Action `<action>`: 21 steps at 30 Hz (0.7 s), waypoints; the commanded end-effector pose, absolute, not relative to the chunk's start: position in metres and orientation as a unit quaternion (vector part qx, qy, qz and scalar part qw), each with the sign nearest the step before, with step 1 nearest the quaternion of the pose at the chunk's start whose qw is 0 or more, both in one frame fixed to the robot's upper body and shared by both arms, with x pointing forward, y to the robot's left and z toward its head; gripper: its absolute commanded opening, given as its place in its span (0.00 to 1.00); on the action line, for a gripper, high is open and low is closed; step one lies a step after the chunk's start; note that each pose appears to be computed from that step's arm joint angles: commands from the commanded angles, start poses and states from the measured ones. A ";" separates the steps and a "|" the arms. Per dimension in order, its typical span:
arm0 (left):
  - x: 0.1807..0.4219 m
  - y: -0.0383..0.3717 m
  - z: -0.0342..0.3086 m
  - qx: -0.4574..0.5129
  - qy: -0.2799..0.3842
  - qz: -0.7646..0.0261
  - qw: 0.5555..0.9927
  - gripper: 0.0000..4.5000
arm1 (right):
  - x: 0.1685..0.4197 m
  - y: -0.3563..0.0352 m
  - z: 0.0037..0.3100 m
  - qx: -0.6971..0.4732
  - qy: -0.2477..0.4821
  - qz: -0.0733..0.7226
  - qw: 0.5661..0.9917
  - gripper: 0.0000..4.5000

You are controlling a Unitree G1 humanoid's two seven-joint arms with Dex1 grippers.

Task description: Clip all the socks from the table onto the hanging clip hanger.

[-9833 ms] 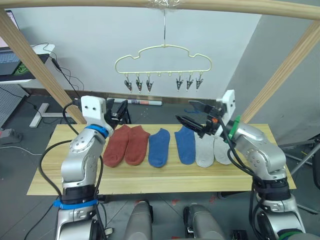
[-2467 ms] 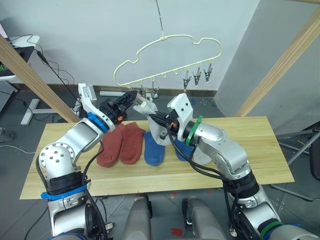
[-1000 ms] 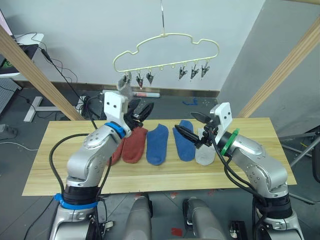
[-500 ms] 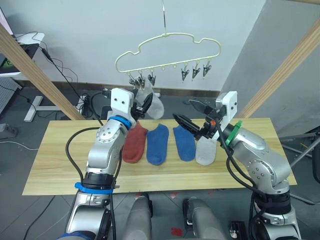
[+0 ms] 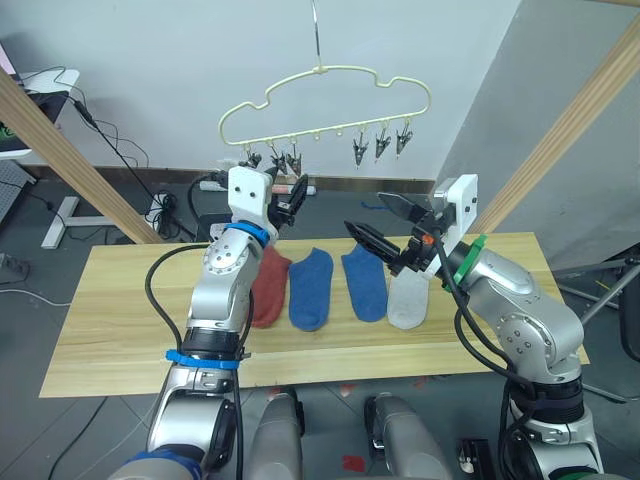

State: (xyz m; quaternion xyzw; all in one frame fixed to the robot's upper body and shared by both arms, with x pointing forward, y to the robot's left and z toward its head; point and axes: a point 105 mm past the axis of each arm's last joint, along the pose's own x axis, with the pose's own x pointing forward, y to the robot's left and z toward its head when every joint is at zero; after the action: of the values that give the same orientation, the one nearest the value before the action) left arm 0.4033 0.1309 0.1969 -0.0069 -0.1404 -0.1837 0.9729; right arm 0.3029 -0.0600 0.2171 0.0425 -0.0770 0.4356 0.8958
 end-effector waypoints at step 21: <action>0.399 0.145 0.222 0.019 -0.192 -0.160 0.968 0.55 | 0.299 -0.062 0.234 0.033 -0.112 0.435 0.893 1.00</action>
State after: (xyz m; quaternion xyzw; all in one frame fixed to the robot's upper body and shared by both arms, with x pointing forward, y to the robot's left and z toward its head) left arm 0.4051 0.1442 0.2098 0.0136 -0.1693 -0.1602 0.9723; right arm 0.3043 -0.0620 0.2177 0.0383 -0.0776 0.4289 0.8992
